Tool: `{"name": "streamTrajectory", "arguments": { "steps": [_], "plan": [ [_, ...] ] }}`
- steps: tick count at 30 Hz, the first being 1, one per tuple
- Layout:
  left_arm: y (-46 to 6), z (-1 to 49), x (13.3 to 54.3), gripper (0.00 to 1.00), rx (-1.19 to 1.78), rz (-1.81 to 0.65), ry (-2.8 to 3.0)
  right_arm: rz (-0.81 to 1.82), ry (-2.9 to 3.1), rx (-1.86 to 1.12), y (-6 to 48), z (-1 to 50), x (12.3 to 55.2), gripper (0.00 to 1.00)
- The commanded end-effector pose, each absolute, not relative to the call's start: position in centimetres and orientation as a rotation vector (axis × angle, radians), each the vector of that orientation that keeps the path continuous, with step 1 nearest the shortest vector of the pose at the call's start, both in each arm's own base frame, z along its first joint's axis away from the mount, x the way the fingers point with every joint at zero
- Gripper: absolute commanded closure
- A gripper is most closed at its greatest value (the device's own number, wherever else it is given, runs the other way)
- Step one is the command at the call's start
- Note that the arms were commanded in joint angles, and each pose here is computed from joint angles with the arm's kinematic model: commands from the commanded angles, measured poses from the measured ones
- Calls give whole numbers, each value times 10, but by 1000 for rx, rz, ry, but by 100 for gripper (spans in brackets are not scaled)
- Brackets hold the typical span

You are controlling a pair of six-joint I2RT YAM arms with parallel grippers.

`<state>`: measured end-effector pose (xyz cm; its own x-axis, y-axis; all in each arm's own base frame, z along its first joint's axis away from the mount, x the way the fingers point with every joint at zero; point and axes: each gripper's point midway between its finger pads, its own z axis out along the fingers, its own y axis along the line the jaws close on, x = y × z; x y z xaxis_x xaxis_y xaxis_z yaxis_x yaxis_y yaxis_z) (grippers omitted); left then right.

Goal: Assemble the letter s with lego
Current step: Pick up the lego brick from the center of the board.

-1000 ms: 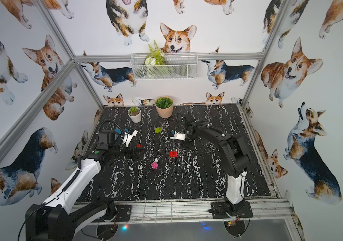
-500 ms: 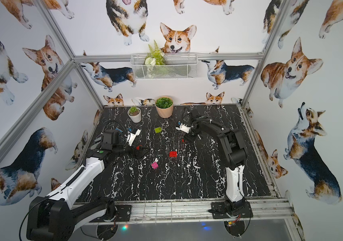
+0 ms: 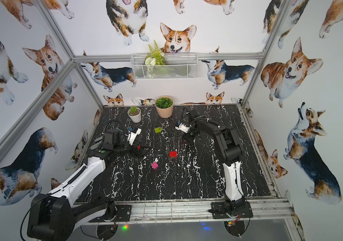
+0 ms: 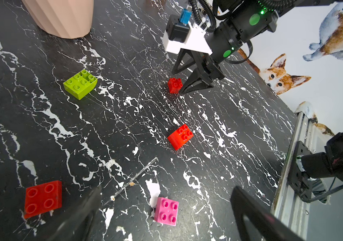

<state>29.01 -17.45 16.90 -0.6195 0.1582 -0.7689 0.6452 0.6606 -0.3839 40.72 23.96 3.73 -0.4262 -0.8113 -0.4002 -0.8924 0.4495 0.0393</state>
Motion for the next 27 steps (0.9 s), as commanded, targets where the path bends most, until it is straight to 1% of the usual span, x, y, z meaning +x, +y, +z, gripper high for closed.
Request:
{"name": "streamTrajectory", "arguments": {
  "steps": [1,6,10,13,15,22,27],
  "plan": [
    [-178,175,293,0,636,-870,2111,355,2410,-1456,240,33,404,43],
    [-178,175,293,0,636,-872,2115,362,2407,-1452,243,32,406,56],
    [-179,174,293,0,640,-877,2117,352,2422,-1478,242,28,403,62],
    [-179,174,293,0,646,-873,2119,348,2410,-1484,242,29,404,70],
    [-179,173,293,0,646,-872,2120,340,2400,-1498,242,32,403,74],
    [-178,173,293,0,656,-858,2125,270,2375,-1596,234,35,395,76],
    [-175,174,290,0,670,-837,2131,265,2360,-1639,231,38,385,75]
  ]
}}
